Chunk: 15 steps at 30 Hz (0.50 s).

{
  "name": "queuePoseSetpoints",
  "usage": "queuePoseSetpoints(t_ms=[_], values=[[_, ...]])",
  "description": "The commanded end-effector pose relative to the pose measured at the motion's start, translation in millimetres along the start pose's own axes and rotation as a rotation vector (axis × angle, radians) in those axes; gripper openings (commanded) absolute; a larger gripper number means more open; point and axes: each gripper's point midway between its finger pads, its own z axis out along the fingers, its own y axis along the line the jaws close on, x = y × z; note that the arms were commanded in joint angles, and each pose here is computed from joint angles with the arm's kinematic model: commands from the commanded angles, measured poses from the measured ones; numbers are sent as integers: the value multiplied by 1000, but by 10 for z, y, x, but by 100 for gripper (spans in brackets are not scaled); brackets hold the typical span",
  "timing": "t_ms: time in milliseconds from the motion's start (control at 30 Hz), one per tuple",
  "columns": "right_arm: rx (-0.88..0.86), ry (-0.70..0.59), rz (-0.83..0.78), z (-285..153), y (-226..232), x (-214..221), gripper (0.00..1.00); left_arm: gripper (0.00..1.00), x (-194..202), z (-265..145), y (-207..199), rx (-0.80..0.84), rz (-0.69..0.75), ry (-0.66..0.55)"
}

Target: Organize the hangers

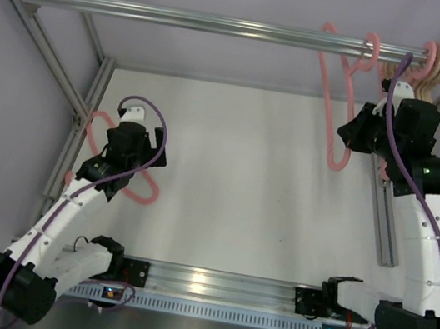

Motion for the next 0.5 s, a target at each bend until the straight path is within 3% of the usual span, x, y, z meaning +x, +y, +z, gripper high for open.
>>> queuePoseSetpoints(t_ms=[0, 467], values=[[4, 9, 35, 28, -46, -6, 0, 98, 22, -6, 26, 1, 10, 4], [39, 32, 96, 150, -335, -29, 0, 98, 33, 5, 60, -11, 3, 6]])
